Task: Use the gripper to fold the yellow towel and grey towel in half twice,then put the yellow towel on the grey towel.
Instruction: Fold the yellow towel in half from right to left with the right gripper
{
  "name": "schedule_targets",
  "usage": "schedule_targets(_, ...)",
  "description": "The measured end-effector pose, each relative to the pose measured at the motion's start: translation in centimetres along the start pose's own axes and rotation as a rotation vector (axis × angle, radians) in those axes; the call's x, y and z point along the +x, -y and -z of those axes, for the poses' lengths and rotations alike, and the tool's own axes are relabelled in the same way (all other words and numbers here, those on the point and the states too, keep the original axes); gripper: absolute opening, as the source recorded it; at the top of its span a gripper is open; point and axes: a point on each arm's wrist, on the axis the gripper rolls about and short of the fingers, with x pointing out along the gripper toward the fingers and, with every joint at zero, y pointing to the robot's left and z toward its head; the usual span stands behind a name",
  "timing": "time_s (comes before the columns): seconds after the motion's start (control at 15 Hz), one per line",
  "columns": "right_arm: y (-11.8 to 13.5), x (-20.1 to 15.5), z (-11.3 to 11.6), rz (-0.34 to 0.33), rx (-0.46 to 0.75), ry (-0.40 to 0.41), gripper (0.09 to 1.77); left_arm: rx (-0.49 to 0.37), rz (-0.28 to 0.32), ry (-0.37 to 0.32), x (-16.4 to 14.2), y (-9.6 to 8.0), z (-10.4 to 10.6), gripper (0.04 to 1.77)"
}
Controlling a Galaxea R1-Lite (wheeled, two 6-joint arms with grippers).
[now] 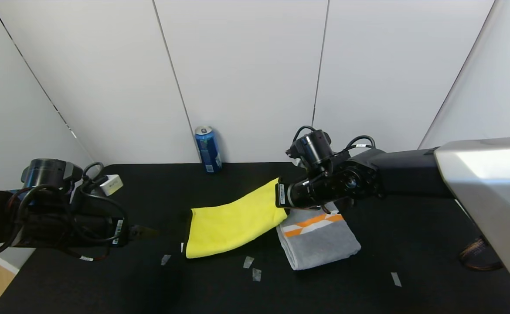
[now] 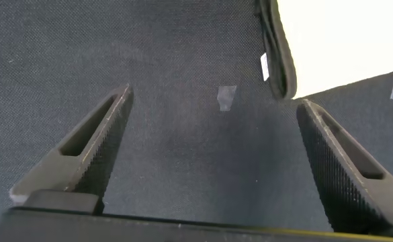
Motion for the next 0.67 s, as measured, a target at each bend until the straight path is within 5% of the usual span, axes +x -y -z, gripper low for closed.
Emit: schedule_targets(0.67, -5.9, 2.7, 2.2, -0.108, -0.168, -0.008, 0.12, 0.005, 0.001, 0.008, -0.4, 0.2, 0.0, 1.72)
